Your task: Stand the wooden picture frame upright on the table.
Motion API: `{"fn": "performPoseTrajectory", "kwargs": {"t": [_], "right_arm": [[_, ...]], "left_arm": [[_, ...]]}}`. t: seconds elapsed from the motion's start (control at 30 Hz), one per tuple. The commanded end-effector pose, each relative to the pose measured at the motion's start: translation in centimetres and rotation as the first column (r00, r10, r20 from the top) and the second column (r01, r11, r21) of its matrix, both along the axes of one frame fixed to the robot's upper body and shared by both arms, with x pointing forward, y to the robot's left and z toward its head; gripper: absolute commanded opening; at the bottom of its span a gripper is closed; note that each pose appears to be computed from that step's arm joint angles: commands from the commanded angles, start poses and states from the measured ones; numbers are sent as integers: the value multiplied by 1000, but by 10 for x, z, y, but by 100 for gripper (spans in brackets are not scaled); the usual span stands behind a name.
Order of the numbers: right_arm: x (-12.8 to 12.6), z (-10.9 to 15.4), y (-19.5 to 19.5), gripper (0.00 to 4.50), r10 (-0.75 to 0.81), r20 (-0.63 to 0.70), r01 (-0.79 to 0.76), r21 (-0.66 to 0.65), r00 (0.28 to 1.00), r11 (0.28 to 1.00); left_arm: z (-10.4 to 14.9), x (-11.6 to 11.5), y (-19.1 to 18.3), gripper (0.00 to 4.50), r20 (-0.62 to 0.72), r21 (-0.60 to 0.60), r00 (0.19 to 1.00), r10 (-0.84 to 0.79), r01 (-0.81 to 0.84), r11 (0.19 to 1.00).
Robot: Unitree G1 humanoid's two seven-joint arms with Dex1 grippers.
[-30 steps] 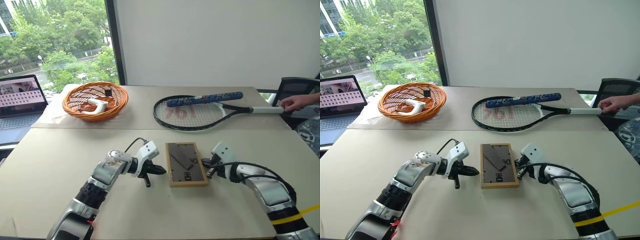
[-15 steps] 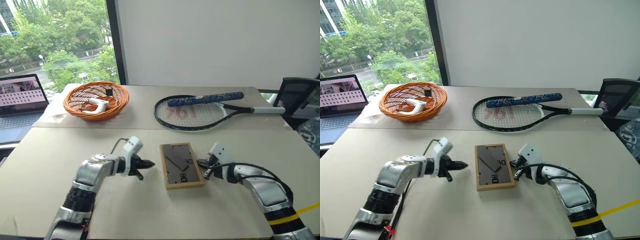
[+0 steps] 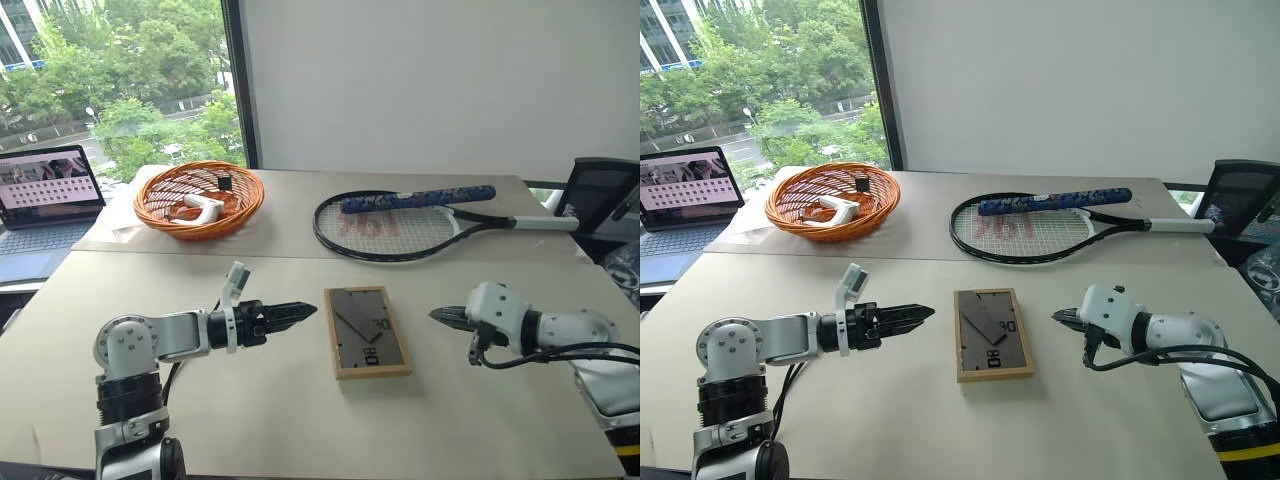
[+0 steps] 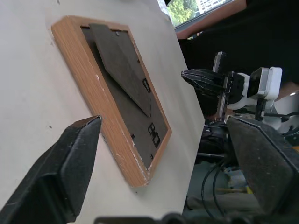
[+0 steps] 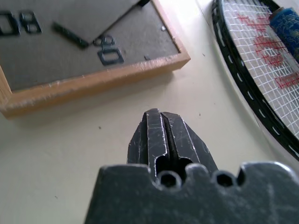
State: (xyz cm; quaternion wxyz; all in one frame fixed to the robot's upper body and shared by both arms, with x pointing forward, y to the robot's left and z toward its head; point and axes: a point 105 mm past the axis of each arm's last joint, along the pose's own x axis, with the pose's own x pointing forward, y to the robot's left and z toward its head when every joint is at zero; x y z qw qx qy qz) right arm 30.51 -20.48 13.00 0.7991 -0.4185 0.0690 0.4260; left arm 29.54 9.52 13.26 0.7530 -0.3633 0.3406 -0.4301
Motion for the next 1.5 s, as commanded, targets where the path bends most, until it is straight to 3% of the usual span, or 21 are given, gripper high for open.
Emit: {"fn": "performPoseTrajectory", "kwargs": {"t": [0.03,0.2,0.43,0.87,0.9,0.93,1.17,1.27,1.37,1.5], "right_arm": [[3,-10,1,0,51,33,-48,-77,998,996],[0,-33,7,0,99,-4,-99,-107,995,989],[-6,-36,41,0,183,-5,-183,-29,983,983],[-8,-37,65,0,185,-11,-185,43,983,982],[-7,-37,65,0,184,-10,-183,44,983,982],[-7,-36,66,0,181,-9,-180,46,983,982],[2,-25,59,0,120,7,-120,92,993,989],[9,-2,50,0,33,7,-34,217,999,976],[12,32,25,0,-63,-84,91,390,994,916],[6,77,23,117,-20,-206,142,595,978,791]], "left_arm": [[-12,0,-19,447,-104,13,994,32,-31,999],[-25,-9,-40,447,-249,94,966,73,-51,994],[-35,-14,-58,447,-279,202,956,89,-32,979],[-16,-10,-83,447,-290,33,957,26,-17,999],[-14,-10,-83,393,-285,28,958,20,-12,1000],[-13,-10,-83,373,-278,21,960,11,-5,1000],[-1,-2,-63,111,-223,-36,975,-13,5,999],[7,6,-54,107,-205,-54,979,-6,-5,999],[30,11,-39,107,-121,-115,992,-38,23,993],[50,2,-27,107,1,-109,991,-133,132,985]]}}
